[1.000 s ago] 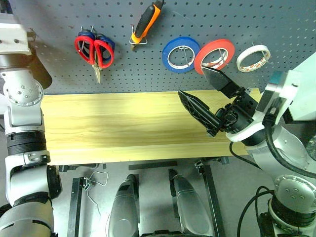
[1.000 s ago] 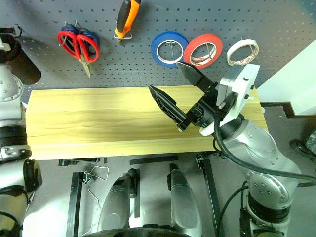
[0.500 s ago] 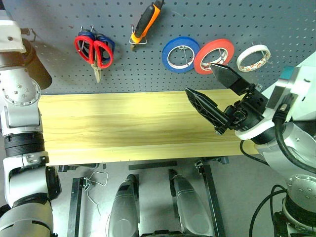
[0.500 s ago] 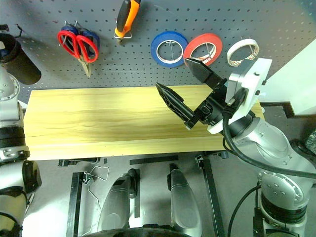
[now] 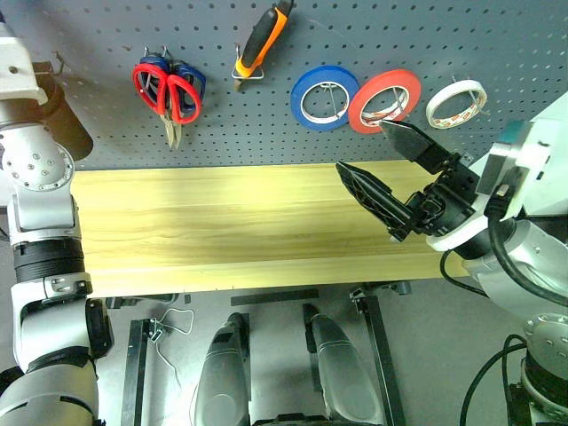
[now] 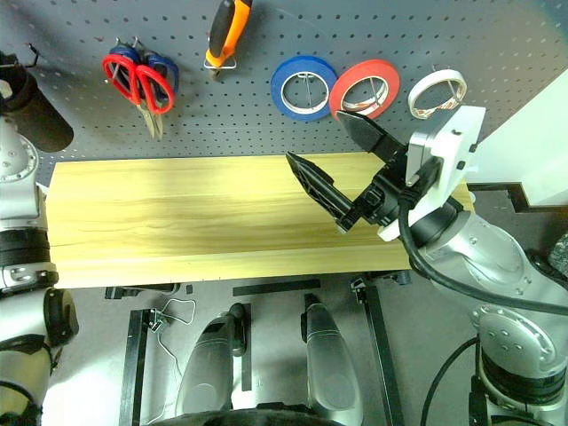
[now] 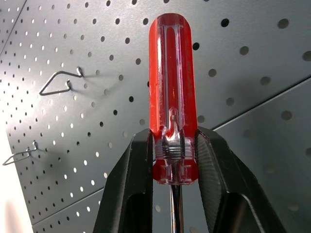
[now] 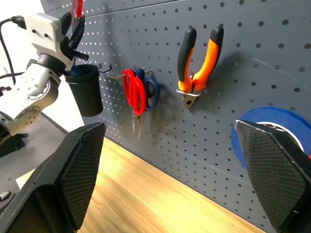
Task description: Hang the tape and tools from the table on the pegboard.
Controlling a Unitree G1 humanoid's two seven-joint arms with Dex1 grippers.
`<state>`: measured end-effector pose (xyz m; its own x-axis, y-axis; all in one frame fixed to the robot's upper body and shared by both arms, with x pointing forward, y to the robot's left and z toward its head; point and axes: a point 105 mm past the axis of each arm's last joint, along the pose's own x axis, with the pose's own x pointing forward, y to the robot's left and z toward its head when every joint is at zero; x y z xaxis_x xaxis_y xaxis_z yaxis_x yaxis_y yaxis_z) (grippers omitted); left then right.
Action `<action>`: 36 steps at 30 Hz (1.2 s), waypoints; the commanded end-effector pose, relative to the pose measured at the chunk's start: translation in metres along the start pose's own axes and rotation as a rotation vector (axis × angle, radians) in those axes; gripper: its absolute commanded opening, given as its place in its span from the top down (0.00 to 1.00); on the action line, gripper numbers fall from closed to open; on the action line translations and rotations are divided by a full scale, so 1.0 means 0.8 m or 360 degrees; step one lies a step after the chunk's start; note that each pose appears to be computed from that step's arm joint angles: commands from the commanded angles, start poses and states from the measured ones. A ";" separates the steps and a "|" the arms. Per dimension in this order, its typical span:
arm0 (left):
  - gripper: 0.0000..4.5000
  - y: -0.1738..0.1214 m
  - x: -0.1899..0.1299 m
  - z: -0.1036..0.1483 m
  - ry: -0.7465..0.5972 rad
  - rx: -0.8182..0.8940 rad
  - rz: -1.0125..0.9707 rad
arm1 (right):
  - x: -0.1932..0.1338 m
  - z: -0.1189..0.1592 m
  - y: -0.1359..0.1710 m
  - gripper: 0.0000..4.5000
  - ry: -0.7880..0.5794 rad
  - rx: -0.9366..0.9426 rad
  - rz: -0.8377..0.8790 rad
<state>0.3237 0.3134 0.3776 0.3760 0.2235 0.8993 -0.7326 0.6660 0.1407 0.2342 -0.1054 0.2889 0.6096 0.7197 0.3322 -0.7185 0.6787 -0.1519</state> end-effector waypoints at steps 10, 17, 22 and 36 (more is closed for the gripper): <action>0.01 0.025 0.012 0.034 -0.0182 -0.0071 0.0139 | 0.000 0.005 -0.001 0.00 -0.0036 -0.0064 -0.0001; 0.01 -0.009 0.010 0.092 -0.0262 -0.0432 -0.0035 | 0.001 -0.006 0.000 0.00 -0.0016 -0.0059 0.0047; 0.01 -0.063 -0.052 0.145 -0.0232 -0.0737 -0.0445 | 0.008 -0.014 -0.003 0.00 -0.0079 -0.0091 0.0046; 0.01 -0.175 -0.172 0.090 0.0260 -0.0888 -0.0988 | 0.014 -0.058 -0.014 0.00 -0.0203 -0.0215 0.0080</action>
<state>0.3346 0.1413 0.2582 0.7552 -0.2085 0.6214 0.0053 0.9500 0.3123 0.2676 -0.0969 0.2466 0.5370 0.7405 0.4041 -0.7110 0.6551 -0.2556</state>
